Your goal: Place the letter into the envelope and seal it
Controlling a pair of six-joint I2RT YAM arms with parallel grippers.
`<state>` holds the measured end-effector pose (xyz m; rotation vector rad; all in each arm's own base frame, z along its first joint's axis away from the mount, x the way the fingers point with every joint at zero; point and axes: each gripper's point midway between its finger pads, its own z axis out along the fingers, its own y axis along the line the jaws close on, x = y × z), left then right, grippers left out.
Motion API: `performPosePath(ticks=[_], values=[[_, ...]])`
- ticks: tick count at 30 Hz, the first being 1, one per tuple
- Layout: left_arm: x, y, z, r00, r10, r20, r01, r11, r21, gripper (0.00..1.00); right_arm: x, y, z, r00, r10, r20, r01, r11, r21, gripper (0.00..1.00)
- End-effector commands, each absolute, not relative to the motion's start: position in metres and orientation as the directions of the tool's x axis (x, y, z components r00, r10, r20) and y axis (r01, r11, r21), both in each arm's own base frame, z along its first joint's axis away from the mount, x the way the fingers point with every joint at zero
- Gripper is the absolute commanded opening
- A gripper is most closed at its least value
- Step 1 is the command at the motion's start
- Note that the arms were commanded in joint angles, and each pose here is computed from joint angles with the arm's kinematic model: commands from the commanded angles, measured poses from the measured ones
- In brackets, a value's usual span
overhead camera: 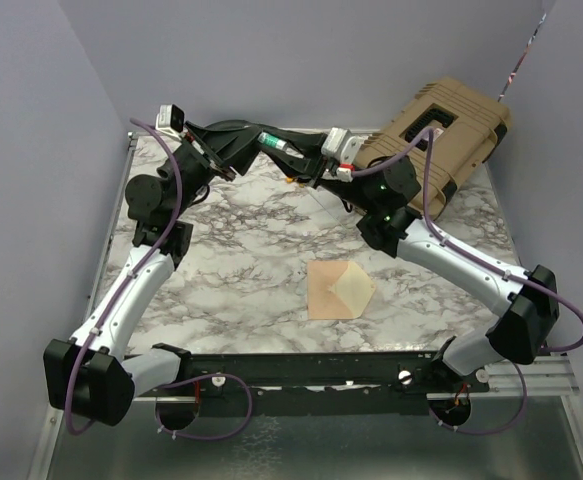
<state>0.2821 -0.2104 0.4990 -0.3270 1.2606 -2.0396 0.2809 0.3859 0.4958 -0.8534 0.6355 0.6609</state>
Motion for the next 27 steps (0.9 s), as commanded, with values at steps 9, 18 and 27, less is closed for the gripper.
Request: performPosePath(ticks=[9, 18, 27], values=[[0.279, -0.205, 0.416, -0.550, -0.655, -0.519, 0.497, 0.242, -0.833, 0.95, 0.349, 0.317, 0.456, 0.073, 0.144, -0.987, -0.564, 0.822, 0.078, 0.01], [0.250, -0.209, 0.313, -0.664, -0.515, -0.542, 0.413, 0.351, -0.840, 0.86, 0.299, 0.270, 0.279, -0.560, -0.104, -0.822, -0.380, 0.914, 0.144, 0.01], [0.258, -0.239, 0.164, -0.850, -0.399, -0.344, 0.091, 0.532, -0.842, 0.50, 0.225, 0.243, 0.147, -0.828, -0.141, -0.543, -0.300, 0.929, 0.216, 0.00]])
